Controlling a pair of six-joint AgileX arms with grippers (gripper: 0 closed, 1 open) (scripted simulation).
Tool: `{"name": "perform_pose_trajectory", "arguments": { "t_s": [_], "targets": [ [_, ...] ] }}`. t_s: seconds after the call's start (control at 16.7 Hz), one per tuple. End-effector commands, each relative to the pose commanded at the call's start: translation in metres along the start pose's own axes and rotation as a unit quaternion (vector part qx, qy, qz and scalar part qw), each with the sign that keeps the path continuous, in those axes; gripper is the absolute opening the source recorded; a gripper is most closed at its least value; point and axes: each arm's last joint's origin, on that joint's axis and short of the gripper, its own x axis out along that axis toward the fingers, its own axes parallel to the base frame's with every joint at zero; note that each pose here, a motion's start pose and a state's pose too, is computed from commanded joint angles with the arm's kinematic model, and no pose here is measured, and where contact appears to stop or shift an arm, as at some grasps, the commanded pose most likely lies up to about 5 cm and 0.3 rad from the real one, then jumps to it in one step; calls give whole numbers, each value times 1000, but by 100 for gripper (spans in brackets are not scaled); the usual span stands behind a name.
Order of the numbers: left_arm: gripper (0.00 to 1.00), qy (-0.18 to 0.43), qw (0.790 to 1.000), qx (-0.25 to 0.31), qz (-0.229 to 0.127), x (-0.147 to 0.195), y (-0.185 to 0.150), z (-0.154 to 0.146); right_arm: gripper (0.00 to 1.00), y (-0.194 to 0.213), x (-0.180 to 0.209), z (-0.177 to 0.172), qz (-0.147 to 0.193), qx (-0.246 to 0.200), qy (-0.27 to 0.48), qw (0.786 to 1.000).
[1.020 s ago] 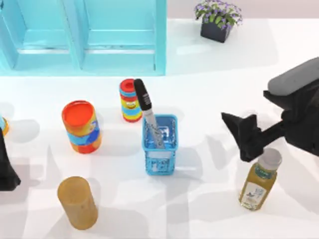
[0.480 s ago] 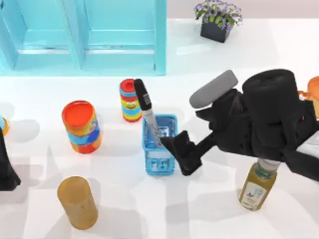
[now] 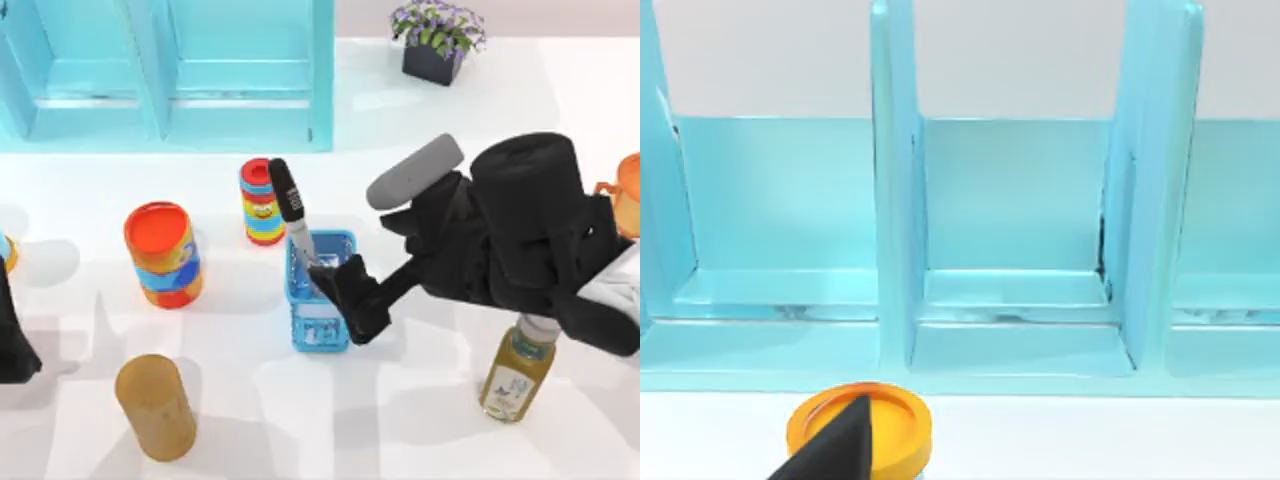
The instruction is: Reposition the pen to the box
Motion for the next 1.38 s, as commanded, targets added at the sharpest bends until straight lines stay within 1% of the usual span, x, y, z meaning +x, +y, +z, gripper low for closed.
{"name": "perform_pose_trajectory", "arguments": {
  "t_s": [0.18, 0.42, 0.54, 0.78, 1.38],
  "targets": [
    [100, 0, 1000, 0, 0, 0, 0, 0, 100, 0, 31, 0, 1, 1, 6, 1000],
    [100, 0, 1000, 0, 0, 0, 0, 0, 100, -3, 79, -8, -1, 2, 15, 1000],
    [100, 0, 1000, 0, 0, 0, 0, 0, 100, -1, 90, -7, 0, 1, 9, 1000],
    [100, 0, 1000, 0, 0, 0, 0, 0, 100, -1, 92, -6, 0, 1, 7, 1000],
    [100, 0, 1000, 0, 0, 0, 0, 0, 25, -1, 92, -6, 0, 1, 7, 1000]
  ]
}}
